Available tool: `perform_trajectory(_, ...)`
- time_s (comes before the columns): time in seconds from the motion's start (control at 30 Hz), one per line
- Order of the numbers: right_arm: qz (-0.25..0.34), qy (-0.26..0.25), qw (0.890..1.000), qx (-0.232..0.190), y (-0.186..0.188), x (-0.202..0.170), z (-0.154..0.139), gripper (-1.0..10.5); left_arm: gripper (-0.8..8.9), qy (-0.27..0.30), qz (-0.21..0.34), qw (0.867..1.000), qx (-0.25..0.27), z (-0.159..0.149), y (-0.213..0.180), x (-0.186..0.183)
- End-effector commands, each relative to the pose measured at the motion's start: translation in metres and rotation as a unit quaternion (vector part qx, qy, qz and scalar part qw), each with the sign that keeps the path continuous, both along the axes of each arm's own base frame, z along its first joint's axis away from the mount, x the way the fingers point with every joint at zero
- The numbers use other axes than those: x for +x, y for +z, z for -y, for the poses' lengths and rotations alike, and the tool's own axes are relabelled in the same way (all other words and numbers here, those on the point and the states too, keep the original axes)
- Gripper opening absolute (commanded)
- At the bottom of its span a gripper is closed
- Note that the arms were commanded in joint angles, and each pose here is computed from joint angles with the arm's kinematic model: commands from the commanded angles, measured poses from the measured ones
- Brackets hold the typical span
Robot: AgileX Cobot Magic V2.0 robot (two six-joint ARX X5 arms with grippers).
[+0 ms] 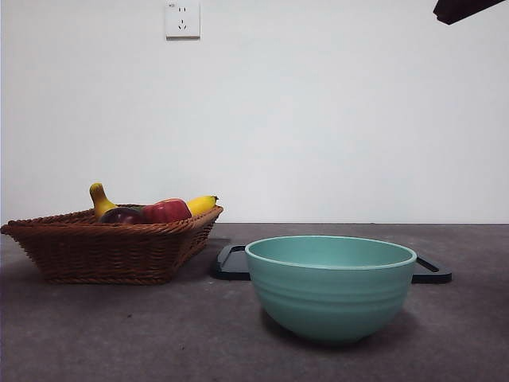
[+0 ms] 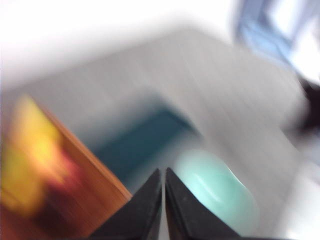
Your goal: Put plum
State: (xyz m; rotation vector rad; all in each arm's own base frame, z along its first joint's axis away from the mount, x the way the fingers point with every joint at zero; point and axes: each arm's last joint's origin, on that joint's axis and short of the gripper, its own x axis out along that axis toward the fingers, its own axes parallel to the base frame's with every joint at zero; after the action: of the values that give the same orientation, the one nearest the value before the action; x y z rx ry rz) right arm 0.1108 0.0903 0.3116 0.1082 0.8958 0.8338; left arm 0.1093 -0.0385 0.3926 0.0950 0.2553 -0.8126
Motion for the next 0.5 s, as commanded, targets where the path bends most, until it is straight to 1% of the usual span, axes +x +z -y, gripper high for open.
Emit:
perform_trajectory(0.03, 0.010, 0.008, 1.000, 0.004, 0.004, 0.000, -0.002, 0.1, 0.09, 0.054, 0.128, 0.990, -0.009, -0.011, 0.007, -0.010)
perform_trajectory(0.07, 0.010, 0.008, 1.000, 0.004, 0.004, 0.000, -0.002, 0.1, 0.09, 0.079, 0.158, 0.984, -0.010, -0.014, 0.006, -0.014)
perform_trajectory(0.1, 0.010, 0.008, 1.000, 0.004, 0.004, 0.000, -0.002, 0.1, 0.09, 0.114, 0.191, 0.975, -0.011, -0.018, 0.001, -0.018)
perform_trajectory(0.2, 0.010, 0.008, 1.000, 0.004, 0.004, 0.000, -0.002, 0.1, 0.09, 0.198, 0.235, 0.952, -0.011, -0.026, -0.018, -0.024)
perform_trajectory(0.3, 0.010, 0.008, 1.000, 0.004, 0.004, 0.000, -0.002, 0.1, 0.09, 0.271, 0.232, 0.934, -0.016, -0.032, -0.045, -0.026)
perform_trajectory(0.37, 0.010, 0.008, 1.000, 0.004, 0.004, 0.000, -0.002, 0.1, 0.09, 0.306, 0.222, 0.926, -0.020, -0.035, -0.062, -0.025)
perform_trajectory(0.4, 0.010, 0.008, 1.000, 0.004, 0.004, 0.000, -0.002, 0.1, 0.09, 0.322, 0.214, 0.922, -0.020, -0.036, -0.073, -0.025)
perform_trajectory(0.5, 0.010, 0.008, 1.000, 0.004, 0.004, 0.000, -0.002, 0.1, 0.09, 0.344, 0.197, 0.918, -0.019, -0.038, -0.099, -0.024)
